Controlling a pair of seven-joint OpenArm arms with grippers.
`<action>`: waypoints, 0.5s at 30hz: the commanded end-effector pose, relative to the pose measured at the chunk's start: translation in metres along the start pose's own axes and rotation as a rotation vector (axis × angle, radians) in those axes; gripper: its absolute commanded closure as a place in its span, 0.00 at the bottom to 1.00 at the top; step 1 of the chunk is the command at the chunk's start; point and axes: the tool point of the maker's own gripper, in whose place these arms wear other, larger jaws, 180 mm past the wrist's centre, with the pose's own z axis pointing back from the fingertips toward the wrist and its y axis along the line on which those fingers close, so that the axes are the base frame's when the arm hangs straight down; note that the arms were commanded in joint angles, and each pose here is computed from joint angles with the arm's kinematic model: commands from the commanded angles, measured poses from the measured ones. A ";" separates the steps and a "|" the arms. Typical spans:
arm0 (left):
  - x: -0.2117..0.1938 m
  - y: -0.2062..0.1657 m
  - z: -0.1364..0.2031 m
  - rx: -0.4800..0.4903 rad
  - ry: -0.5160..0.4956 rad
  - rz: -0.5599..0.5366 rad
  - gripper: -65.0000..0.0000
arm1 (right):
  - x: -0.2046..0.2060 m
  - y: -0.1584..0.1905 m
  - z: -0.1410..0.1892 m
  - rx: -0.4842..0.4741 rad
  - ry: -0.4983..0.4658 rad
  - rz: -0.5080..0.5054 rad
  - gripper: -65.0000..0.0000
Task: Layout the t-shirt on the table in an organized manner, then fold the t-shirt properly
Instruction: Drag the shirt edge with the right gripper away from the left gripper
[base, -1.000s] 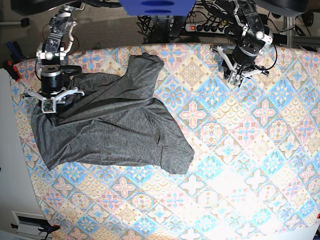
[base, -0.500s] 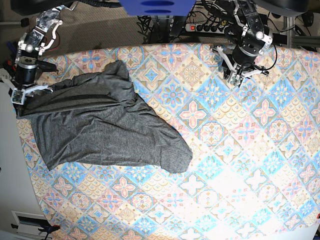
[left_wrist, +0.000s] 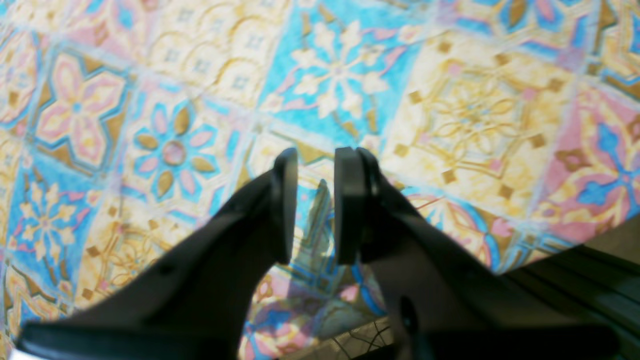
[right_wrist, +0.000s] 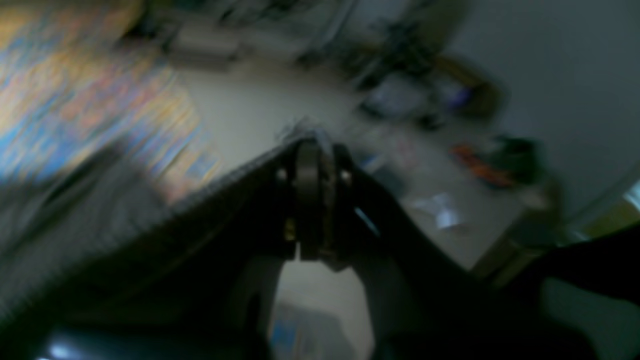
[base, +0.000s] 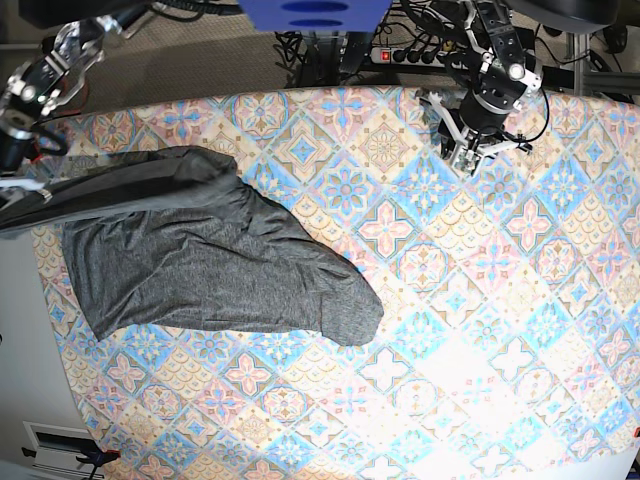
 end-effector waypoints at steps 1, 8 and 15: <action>0.010 0.002 0.003 0.010 -0.038 -0.001 0.82 | 0.018 -0.006 -0.002 -0.018 -0.062 0.000 1.00; 0.011 0.002 0.003 0.007 -0.041 0.002 0.82 | 0.034 -0.007 -0.012 -0.043 -0.111 -0.036 1.00; 0.009 0.002 0.003 0.009 -0.032 -0.001 0.82 | 0.054 -0.008 -0.022 -0.075 -0.170 -0.085 1.00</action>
